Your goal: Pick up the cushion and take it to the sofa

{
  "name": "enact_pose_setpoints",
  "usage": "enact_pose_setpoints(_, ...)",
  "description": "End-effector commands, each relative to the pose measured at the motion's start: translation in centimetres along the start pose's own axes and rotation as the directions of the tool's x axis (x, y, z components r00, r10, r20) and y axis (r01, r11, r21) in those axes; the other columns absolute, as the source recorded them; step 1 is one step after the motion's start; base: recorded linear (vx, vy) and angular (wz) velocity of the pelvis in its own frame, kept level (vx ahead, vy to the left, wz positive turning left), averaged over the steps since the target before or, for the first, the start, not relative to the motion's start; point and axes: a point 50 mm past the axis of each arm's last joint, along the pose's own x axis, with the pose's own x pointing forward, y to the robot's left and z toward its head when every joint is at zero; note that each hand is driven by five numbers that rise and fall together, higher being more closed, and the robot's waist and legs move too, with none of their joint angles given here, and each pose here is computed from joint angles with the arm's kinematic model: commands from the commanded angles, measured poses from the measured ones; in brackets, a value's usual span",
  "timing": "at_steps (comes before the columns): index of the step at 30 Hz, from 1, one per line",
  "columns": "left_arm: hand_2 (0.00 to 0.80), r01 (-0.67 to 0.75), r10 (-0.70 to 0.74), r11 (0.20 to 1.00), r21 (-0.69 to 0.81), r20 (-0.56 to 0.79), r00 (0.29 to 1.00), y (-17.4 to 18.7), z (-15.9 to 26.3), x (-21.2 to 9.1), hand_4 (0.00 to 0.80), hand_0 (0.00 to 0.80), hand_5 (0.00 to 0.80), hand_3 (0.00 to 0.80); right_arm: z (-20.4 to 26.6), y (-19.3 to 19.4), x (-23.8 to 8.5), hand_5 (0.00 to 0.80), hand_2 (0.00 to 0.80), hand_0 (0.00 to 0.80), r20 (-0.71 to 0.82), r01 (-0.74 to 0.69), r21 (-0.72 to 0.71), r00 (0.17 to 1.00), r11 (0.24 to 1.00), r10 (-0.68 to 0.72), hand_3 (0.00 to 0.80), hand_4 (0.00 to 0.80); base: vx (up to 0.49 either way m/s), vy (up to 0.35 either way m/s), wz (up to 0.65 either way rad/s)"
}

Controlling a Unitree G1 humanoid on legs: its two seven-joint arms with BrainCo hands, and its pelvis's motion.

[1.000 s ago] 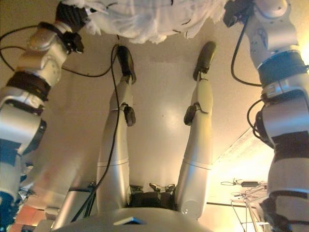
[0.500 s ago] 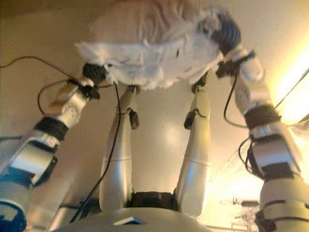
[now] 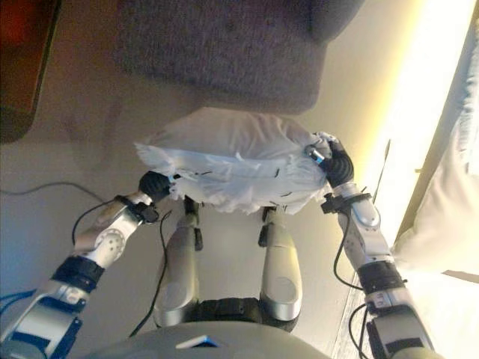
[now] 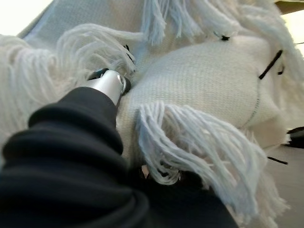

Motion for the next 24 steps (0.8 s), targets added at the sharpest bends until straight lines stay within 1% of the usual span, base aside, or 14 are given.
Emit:
enact_pose_setpoints(1,0.800,0.166,-0.159,0.986,-0.025,0.170,0.972,-4.6,0.6,0.2,0.800,0.800,0.800,0.800,1.4,3.4,-0.4,0.800,0.800,0.800,0.081,-0.180,-0.056,0.980,0.982,0.184,0.800,0.800,0.199,-0.050,-0.09)
enact_pose_setpoints(3,0.800,0.119,-0.109,0.992,-0.033,0.209,0.972,-4.4,0.1,-1.0,0.800,0.800,0.800,0.800,1.4,3.8,-1.2,0.800,0.800,0.800,0.072,-0.187,-0.082,0.978,0.979,0.193,0.800,0.800,0.214,-0.016,-0.13)
enact_pose_setpoints(5,0.800,0.097,-0.075,0.993,-0.070,0.260,0.963,-4.6,0.2,-1.9,0.800,0.800,0.800,0.800,2.1,4.3,-1.4,0.800,0.800,0.800,0.096,-0.200,-0.079,0.974,0.977,0.207,0.800,0.800,0.130,0.014,-0.10)
enact_pose_setpoints(8,0.800,0.086,-0.037,0.988,-0.126,0.350,0.936,-5.1,0.4,-3.5,0.800,0.800,0.800,0.800,4.1,5.2,-1.9,0.800,0.800,0.800,0.160,-0.250,-0.140,0.949,0.958,0.271,0.800,0.800,0.059,0.043,-0.27)
enact_pose_setpoints(9,0.800,0.087,-0.037,0.989,-0.118,0.374,0.927,-5.3,0.7,-3.7,0.800,0.800,0.800,0.800,4.7,5.4,-2.0,0.800,0.800,0.800,0.183,-0.257,-0.146,0.942,0.955,0.282,0.800,0.800,0.045,0.065,-0.44)
enact_pose_setpoints(10,0.800,0.094,-0.045,0.991,-0.095,0.429,0.902,-5.5,1.5,-4.1,0.800,0.800,0.800,0.800,5.6,5.4,-2.3,0.800,0.800,0.800,0.229,-0.263,-0.151,0.928,0.953,0.293,0.800,0.800,0.039,0.069,-0.44)
enact_pose_setpoints(13,0.800,0.117,-0.069,0.991,-0.059,0.526,0.848,-5.9,3.0,-4.3,0.800,0.800,0.800,0.800,7.3,5.1,-2.6,0.800,0.800,0.800,0.319,-0.237,-0.159,0.907,0.958,0.277,0.800,0.800,0.050,0.074,-0.17)
enact_pose_setpoints(15,0.800,0.113,-0.079,0.993,-0.026,0.561,0.824,-6.3,3.8,-4.4,0.800,0.800,0.800,0.800,8.0,5.4,-2.9,0.800,0.800,0.800,0.359,-0.219,-0.153,0.896,0.964,0.260,0.800,0.800,0.064,0.062,-0.01)
enact_pose_setpoints(17,0.800,0.099,-0.064,0.995,-0.025,0.606,0.793,-6.4,4.7,-4.8,0.800,0.800,0.800,0.800,8.8,5.7,-3.4,0.800,0.800,0.800,0.408,-0.202,-0.159,0.878,0.967,0.250,0.800,0.800,0.052,0.051,-0.01)
enact_pose_setpoints(20,0.800,0.103,-0.090,0.994,0.021,0.672,0.735,-6.9,6.2,-5.4,0.800,0.800,0.800,0.800,10.0,6.1,-3.9,0.800,0.800,0.800,0.473,-0.200,-0.158,0.844,0.967,0.252,0.800,0.800,0.012,0.011,0.00)
enact_pose_setpoints(22,0.800,0.116,-0.101,0.993,0.025,0.690,0.716,-7.1,6.8,-5.2,0.800,0.800,0.800,0.800,10.2,6.4,-3.7,0.800,0.800,0.800,0.489,-0.195,-0.176,0.833,0.965,0.258,0.800,0.800,-0.002,-0.018,0.01)
enact_pose_setpoints(24,0.800,0.128,-0.118,0.991,0.037,0.691,0.713,-7.5,7.2,-4.7,0.800,0.800,0.800,0.800,10.2,6.6,-3.2,0.800,0.800,0.800,0.484,-0.182,-0.186,0.838,0.965,0.251,0.800,0.800,-0.003,-0.070,0.02)
